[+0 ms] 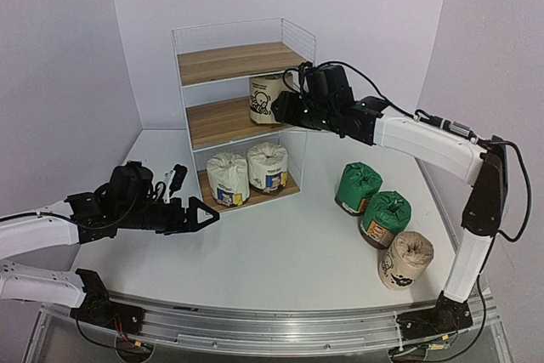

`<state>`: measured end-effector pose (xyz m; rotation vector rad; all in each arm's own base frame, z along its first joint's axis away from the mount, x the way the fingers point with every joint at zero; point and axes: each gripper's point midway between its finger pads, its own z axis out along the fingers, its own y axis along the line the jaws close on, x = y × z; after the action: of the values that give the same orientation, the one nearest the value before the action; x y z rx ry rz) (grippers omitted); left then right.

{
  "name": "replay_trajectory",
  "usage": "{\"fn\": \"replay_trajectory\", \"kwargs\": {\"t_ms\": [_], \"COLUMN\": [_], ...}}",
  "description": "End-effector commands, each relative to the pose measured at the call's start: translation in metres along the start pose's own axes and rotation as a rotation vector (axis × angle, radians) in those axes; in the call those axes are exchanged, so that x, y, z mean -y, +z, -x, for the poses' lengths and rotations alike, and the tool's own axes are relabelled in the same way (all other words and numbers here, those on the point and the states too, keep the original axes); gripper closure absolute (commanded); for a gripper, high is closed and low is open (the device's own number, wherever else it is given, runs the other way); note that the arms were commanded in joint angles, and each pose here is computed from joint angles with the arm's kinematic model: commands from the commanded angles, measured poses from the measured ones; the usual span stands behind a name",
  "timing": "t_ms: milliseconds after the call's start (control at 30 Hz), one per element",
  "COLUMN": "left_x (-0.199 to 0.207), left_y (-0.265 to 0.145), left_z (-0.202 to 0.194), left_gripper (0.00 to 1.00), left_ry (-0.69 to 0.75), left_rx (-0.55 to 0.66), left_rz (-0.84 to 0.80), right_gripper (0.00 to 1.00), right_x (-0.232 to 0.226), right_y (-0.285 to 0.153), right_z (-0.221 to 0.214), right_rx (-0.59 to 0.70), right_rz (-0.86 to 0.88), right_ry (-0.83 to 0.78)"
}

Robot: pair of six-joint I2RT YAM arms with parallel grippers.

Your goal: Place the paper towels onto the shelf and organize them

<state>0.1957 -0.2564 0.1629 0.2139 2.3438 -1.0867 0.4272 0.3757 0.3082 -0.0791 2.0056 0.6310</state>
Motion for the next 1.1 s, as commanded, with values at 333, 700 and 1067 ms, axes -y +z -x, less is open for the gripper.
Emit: {"fn": "replay_trajectory", "kwargs": {"t_ms": [333,700,1067], "left_x": [0.006,0.01,0.014], "left_y": [-0.005,-0.014,-0.01], "left_z": [0.008,0.007,0.002], "left_gripper": [0.0,0.0,0.0], "left_ry": [-0.006,0.004,0.019], "left_rx": [0.033,0.045,0.016], "left_rz": [-0.01,-0.031,-0.064], "right_gripper": [0.4,0.15,0.1], "right_x": [0.01,0.068,0.197], "right_y": [-0.033,-0.143,-0.298], "right_z": [0.006,-0.093,-0.14], "right_rx": [0.038,-0.372,-0.582], "right_rz": [0.03,-0.041,-0.683], "right_ry": [0.004,0.013,0.184]}}
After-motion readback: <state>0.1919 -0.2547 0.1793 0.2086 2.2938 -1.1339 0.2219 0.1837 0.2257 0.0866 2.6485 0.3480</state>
